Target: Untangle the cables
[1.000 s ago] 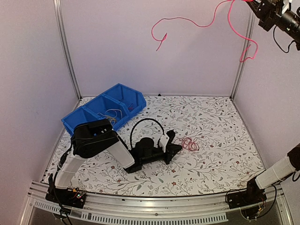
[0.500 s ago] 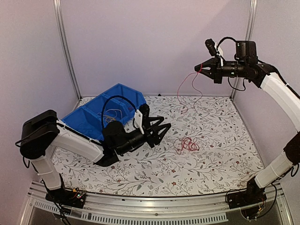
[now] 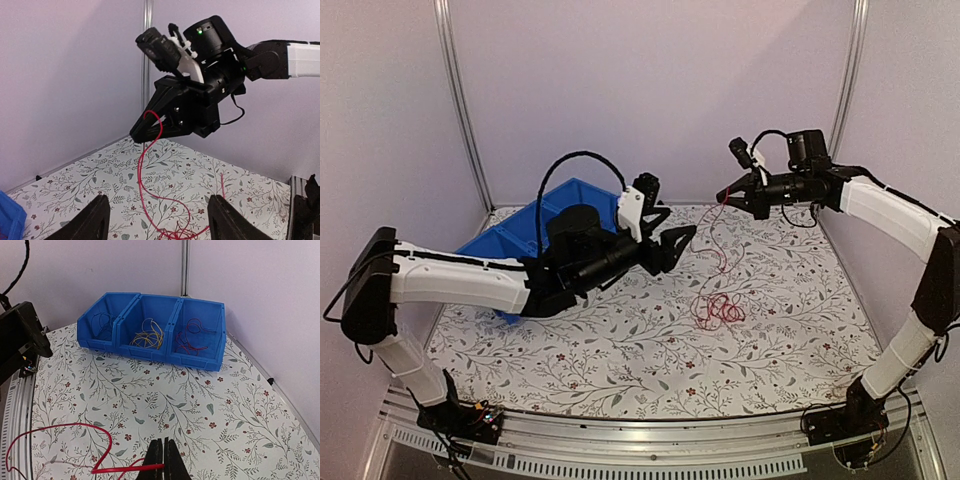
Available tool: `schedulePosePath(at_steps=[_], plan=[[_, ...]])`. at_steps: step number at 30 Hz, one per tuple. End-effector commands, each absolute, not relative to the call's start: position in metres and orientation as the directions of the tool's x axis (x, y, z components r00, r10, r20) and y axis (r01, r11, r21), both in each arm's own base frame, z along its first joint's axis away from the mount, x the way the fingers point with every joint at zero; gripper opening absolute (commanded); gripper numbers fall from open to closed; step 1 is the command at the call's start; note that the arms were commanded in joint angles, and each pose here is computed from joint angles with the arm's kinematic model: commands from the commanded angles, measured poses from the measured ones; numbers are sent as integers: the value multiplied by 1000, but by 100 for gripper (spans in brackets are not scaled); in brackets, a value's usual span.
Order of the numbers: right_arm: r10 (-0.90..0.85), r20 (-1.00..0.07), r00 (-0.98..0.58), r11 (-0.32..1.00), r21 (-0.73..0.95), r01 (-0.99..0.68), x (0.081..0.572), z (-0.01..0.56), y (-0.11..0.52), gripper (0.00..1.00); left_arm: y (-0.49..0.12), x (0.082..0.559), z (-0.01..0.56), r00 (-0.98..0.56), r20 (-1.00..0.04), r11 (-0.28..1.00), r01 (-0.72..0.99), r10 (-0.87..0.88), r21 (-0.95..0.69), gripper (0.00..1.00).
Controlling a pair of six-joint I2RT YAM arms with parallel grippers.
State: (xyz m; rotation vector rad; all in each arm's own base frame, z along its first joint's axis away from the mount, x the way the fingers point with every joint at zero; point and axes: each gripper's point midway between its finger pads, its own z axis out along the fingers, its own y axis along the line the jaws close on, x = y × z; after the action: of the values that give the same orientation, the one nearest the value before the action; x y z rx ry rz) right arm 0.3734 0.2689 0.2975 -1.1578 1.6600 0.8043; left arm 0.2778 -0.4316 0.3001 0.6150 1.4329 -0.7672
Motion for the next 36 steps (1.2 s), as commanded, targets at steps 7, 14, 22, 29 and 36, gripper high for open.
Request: schedulePosePath(at_steps=[7, 14, 22, 29, 36], plan=[[-370, -902, -221, 347, 87, -934, 384, 253, 290, 0, -485, 309, 256, -65, -992, 560, 829, 112, 9, 68], [-381, -897, -225, 329, 96, -940, 378, 246, 297, 0, -496, 334, 240, -61, -983, 606, 794, 171, 56, 63], [-388, -892, -232, 317, 107, -942, 376, 240, 300, 0, -492, 355, 240, -76, -978, 686, 723, 193, 79, 48], [-394, -886, -243, 313, 119, -942, 376, 233, 301, 0, -486, 360, 252, -74, -980, 715, 694, 187, 85, 41], [-399, -883, -247, 309, 124, -943, 375, 228, 301, 0, -489, 364, 259, -62, -977, 722, 683, 203, 107, 25]])
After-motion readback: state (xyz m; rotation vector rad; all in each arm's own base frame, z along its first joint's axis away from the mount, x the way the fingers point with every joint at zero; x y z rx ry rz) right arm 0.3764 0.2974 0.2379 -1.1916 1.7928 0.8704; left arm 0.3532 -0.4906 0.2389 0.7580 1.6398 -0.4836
